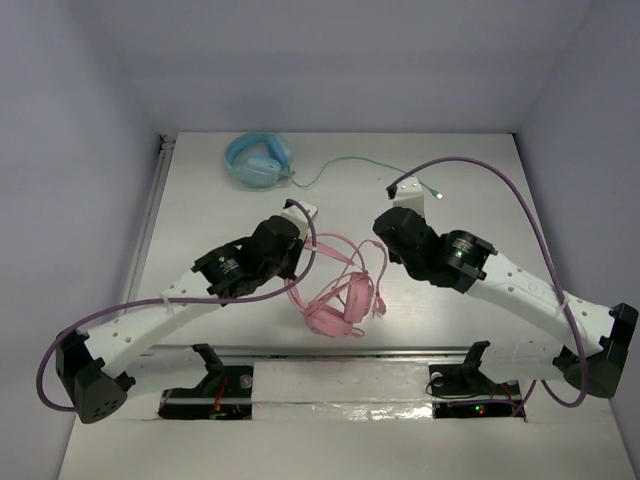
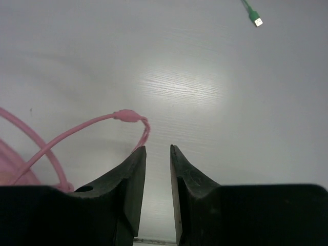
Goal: Wrap the headphones
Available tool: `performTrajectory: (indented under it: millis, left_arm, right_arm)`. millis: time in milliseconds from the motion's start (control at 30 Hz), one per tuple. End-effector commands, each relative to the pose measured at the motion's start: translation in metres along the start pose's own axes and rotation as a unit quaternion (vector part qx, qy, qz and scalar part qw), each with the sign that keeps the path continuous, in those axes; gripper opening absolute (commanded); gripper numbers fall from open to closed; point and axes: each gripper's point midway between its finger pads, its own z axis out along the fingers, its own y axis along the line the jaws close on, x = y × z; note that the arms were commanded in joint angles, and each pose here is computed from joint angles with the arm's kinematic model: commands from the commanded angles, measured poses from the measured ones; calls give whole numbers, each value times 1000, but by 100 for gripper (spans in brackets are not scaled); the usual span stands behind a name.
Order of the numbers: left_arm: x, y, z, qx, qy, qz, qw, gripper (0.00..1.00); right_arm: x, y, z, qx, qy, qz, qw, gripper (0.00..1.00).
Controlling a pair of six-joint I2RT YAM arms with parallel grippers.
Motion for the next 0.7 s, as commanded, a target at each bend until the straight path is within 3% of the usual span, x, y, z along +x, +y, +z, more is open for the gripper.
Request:
performTrajectory:
  millis: [0,133,200,233,267,300,433,567,667]
  left_arm:
    - [-50,-24,-26,85,-84,-44,992,0]
    - [-67,-25,-32,106,-103,-61,987,0]
    - [-78,-23,-36,105,-121,-73,984,0]
    - [-83,-18,-37,100,-127,-81,984,0]
    - [-87,-15,-39,98,-135,-90,982,0]
    - [-94,-9,-41,91,-144,-101,980,0]
    - [-107,-5,-48,94,-162,-117,975,0]
    - [-113,-3,-50,101,-173,-130,971,0]
    - [-114,-2,-49,101,-173,-138,970,0]
  right_arm:
    - [-16,25,9,-70,-40,75,994,32]
    - [-10,32,20,-114,-56,124,984,31]
    - [-7,38,21,-153,-67,154,974,25]
    - [-6,40,22,-170,-67,164,969,21]
    - [-8,35,27,-175,-71,187,964,6]
    - [5,38,31,-187,-58,193,962,0]
    - [24,38,35,-203,-80,257,942,0]
    - [30,47,32,-245,-104,298,917,27]
    - [42,56,29,-286,-107,313,900,37]
